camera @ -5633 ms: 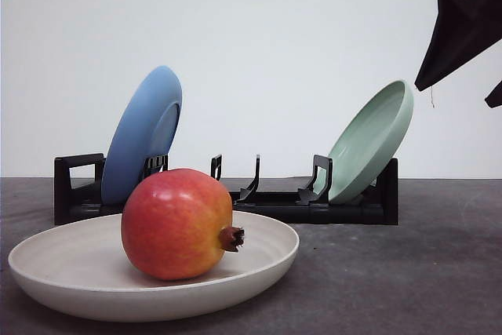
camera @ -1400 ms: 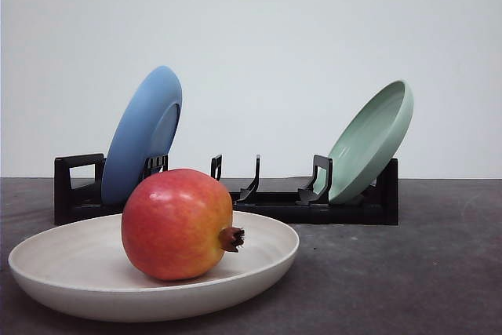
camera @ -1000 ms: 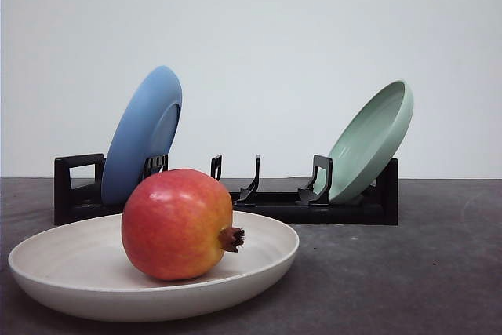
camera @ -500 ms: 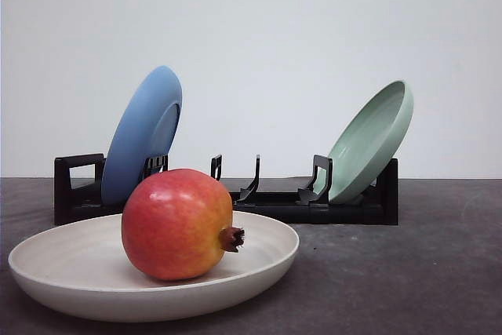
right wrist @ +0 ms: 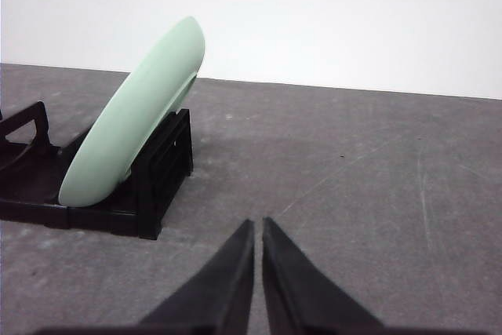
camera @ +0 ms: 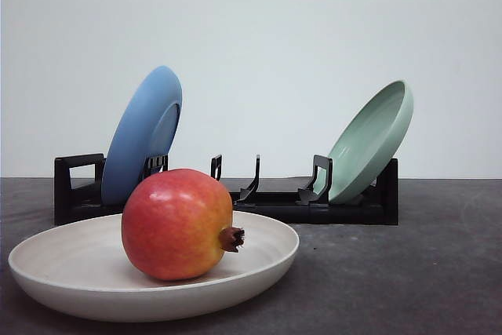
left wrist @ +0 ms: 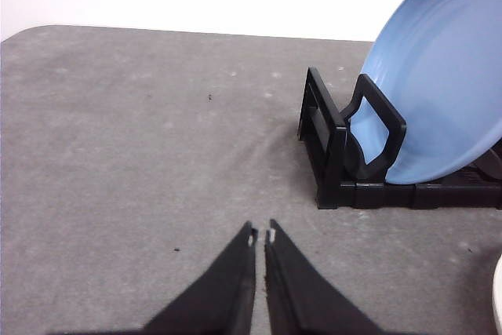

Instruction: Place pomegranate in white plate

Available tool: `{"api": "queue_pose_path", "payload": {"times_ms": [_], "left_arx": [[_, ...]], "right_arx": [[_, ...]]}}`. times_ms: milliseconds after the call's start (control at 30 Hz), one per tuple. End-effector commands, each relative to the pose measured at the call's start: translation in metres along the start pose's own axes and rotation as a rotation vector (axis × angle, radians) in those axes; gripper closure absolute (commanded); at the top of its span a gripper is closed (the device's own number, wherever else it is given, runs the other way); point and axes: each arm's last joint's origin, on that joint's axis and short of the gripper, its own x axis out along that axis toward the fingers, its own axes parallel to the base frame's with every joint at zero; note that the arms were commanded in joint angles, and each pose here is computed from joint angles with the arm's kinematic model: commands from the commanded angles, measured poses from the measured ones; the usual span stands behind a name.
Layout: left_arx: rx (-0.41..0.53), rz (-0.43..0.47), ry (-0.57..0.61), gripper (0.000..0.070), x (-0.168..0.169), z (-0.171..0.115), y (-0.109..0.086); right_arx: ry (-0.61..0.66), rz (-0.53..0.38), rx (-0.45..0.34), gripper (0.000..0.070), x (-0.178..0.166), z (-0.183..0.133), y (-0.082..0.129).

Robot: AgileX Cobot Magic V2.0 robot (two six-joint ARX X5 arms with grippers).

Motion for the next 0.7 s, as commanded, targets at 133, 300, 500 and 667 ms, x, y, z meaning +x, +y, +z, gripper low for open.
{"api": "queue_pose_path", "payload": {"times_ms": [133,300,500,667], "left_arx": [[0.009,0.003,0.011,0.07,0.0011,-0.0038,0.0003],[0.009,0.003,0.011,0.07,0.0011,-0.0038,0.0003],[0.009,0.003,0.011,0.07,0.0011,-0.0038,0.0003],[0.009,0.003,0.011,0.07,0.0011,-0.0038,0.0003]], "right_arx": [[-0.011,-0.002,0.01,0.0685,0.0004,0.0,-0.0002],[-0.011,-0.002,0.01,0.0685,0.0004,0.0,-0.0002],[-0.011,-0.002,0.01,0.0685,0.0004,0.0,-0.0002],[-0.011,-0.002,0.01,0.0685,0.0004,0.0,-0.0002]]}}
